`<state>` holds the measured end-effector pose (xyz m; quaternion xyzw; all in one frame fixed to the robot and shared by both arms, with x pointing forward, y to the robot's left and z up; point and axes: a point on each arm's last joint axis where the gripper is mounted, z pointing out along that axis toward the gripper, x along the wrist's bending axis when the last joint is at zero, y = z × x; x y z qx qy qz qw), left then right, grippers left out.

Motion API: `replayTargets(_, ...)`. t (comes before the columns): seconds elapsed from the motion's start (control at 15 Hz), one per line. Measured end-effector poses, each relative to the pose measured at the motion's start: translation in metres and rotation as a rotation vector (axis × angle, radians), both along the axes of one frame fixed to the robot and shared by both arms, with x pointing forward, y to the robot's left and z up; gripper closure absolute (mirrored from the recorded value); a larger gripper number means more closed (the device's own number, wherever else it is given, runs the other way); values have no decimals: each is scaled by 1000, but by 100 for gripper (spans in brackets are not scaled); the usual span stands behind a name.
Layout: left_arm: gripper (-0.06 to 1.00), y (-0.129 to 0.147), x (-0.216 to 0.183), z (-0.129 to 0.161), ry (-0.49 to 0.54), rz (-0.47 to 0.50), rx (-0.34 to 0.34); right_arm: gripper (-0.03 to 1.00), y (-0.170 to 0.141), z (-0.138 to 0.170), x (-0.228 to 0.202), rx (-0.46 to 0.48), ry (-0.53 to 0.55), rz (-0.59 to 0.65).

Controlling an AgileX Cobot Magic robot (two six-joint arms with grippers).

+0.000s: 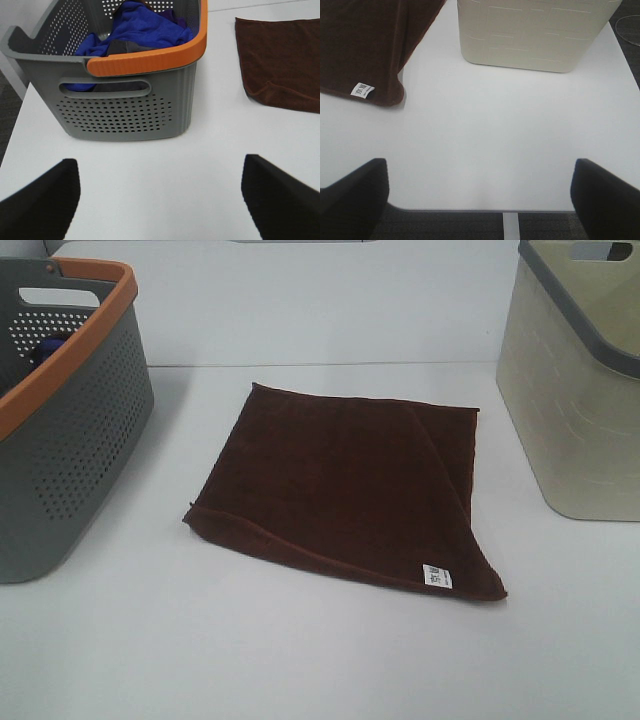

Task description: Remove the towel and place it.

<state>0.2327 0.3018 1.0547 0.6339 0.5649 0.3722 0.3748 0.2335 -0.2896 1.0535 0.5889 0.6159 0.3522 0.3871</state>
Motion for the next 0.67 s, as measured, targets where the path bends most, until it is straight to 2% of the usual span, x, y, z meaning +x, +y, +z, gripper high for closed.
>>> replayTargets(0.27,12,-1,0,0,-5,-4,4,1,0,0,0,0,-1,0)
replayTargets(0.47,12,-1,0,0,-5,56,1,1,0,0,0,0,-1,0)
replayTargets(0.67,12,-2,0,0,-5,66,0,1,0,0,0,0,-2,0)
